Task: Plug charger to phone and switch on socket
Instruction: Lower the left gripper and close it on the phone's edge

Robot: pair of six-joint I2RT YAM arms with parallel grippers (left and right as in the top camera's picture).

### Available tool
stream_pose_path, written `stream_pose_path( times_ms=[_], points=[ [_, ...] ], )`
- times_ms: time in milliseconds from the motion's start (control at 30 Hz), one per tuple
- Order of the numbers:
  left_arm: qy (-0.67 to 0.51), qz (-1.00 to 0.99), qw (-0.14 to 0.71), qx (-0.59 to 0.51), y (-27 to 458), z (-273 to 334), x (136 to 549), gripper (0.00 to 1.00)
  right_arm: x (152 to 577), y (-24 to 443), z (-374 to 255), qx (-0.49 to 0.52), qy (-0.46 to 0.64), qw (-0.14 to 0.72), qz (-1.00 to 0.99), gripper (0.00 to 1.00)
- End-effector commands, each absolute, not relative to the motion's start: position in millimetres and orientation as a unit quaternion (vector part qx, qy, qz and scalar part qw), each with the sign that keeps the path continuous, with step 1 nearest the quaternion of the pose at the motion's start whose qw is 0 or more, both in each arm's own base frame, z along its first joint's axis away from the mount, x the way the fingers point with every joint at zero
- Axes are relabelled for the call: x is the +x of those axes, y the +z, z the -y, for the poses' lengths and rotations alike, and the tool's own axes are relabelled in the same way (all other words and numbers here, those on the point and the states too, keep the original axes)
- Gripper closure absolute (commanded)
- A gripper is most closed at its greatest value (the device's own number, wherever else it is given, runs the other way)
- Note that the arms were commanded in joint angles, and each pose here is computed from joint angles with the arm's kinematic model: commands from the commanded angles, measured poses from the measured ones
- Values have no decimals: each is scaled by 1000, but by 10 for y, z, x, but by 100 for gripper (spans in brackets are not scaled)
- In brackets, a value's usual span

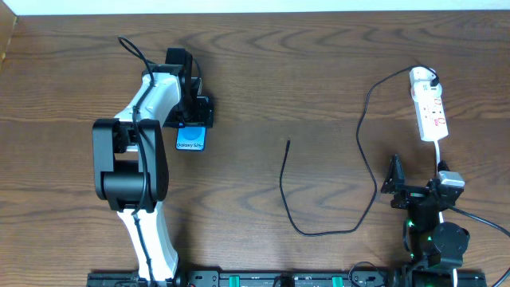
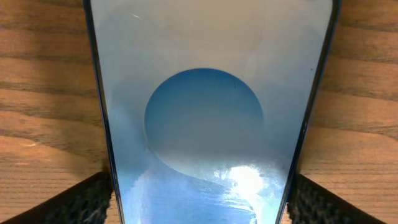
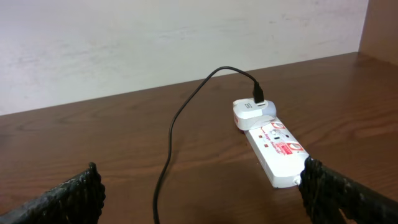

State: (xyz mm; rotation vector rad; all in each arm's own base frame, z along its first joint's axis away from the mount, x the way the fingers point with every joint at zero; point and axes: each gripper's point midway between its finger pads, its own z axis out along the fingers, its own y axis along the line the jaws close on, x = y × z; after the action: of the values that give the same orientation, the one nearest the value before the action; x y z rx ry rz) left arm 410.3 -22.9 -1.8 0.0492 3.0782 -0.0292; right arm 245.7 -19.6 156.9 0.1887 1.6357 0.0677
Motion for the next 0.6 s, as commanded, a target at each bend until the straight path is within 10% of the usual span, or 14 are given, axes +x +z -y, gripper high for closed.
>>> stream_pose_path(
  times_ms=[0,567],
  points=[
    [-8,-1000,8,14,-167,213,4025,16,2455,1565,191,85,32,679,-728,1],
    [-8,-1000,8,14,-168,213,4025,19,2455,1565,191,85,32,679,-728,1]
  ],
)
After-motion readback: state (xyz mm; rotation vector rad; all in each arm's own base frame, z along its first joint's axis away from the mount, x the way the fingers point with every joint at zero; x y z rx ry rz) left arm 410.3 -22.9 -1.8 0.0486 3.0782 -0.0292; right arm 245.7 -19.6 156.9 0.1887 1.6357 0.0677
